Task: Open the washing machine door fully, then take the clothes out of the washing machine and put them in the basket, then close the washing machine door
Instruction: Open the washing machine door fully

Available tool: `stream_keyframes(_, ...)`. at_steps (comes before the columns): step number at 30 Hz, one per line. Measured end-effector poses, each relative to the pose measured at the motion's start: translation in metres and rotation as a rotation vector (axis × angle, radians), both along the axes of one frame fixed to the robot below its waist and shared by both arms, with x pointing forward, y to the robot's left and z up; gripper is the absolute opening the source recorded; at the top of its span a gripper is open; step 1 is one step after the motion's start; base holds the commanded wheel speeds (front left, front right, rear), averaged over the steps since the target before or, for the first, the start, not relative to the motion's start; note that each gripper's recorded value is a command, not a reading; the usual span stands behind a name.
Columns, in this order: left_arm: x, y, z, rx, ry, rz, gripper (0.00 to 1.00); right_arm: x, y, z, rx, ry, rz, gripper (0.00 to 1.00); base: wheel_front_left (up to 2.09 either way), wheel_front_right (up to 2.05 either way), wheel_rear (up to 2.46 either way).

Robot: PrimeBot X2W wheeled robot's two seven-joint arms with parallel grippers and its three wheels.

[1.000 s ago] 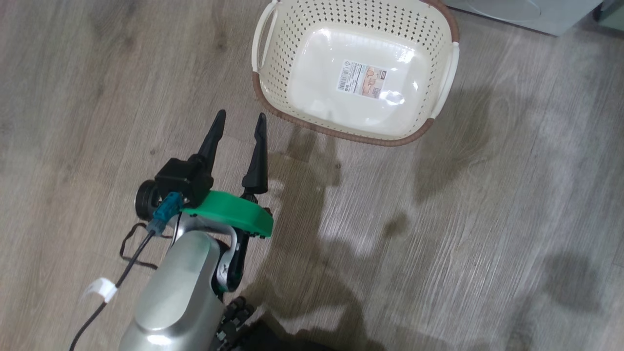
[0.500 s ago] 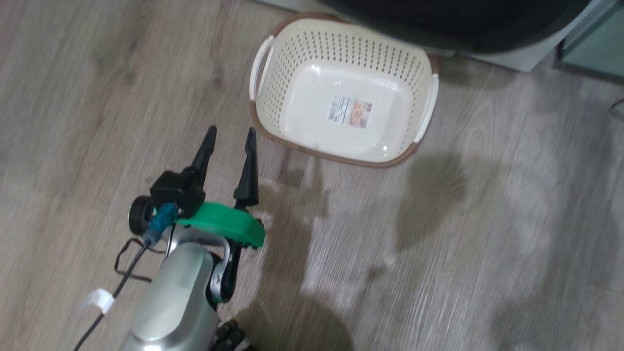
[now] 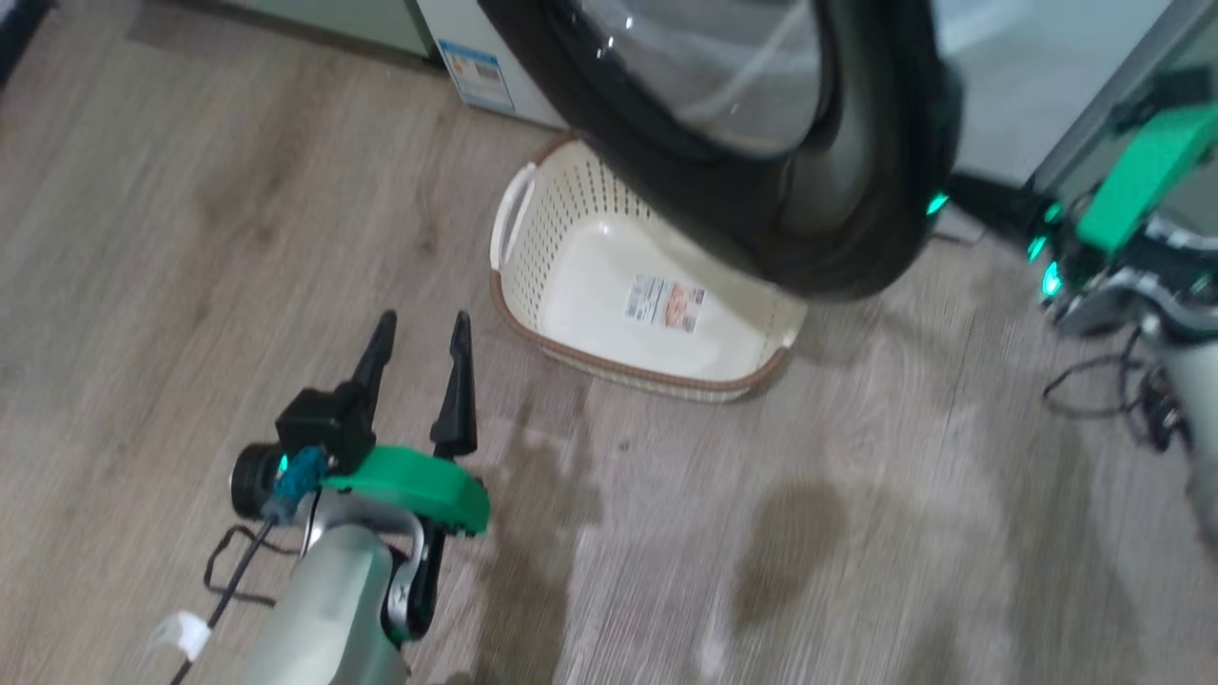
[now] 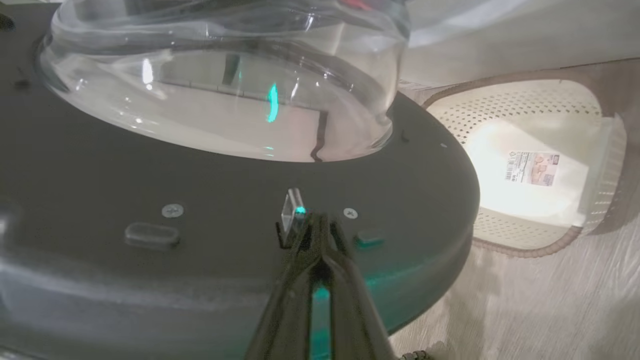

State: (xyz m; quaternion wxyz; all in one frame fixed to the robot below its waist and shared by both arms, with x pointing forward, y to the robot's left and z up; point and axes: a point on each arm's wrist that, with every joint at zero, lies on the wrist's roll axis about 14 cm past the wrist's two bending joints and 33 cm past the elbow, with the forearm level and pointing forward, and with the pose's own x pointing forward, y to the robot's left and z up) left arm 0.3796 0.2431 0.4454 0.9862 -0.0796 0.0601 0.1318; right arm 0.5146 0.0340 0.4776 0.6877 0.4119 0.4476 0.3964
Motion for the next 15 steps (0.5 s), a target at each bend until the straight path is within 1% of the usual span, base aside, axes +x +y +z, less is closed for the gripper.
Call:
stream_keyframes(1, 0.0, 0.0, 0.0, 0.0, 0.0, 0.0, 1.0, 0.0, 0.0, 0.0, 0.0, 0.0, 0.0, 0.0, 0.0, 0.0, 0.0)
stream_keyframes(2, -0.008, 0.004, 0.003, 0.002, -0.007, 0.011, 1.0, -0.015, 0.007, 0.001, 0.005, 0.009, 0.022, 0.0, 0.0, 0.0, 0.0)
stream_keyframes(3, -0.008, 0.004, 0.003, 0.002, -0.007, 0.011, 1.0, -0.015, 0.007, 0.001, 0.005, 0.009, 0.022, 0.0, 0.0, 0.0, 0.0)
stream_keyframes(10, -0.033, 0.016, 0.013, 0.005, -0.035, 0.047, 1.0, -0.067, 0.037, 0.002, 0.024, 0.042, 0.116, 0.0, 0.0, 0.0, 0.0)
stream_keyframes(15, -0.048, 0.028, 0.02, 0.011, -0.054, 0.084, 1.0, -0.093, 0.058, 0.002, 0.041, 0.065, 0.17, 0.0, 0.0, 0.0, 0.0)
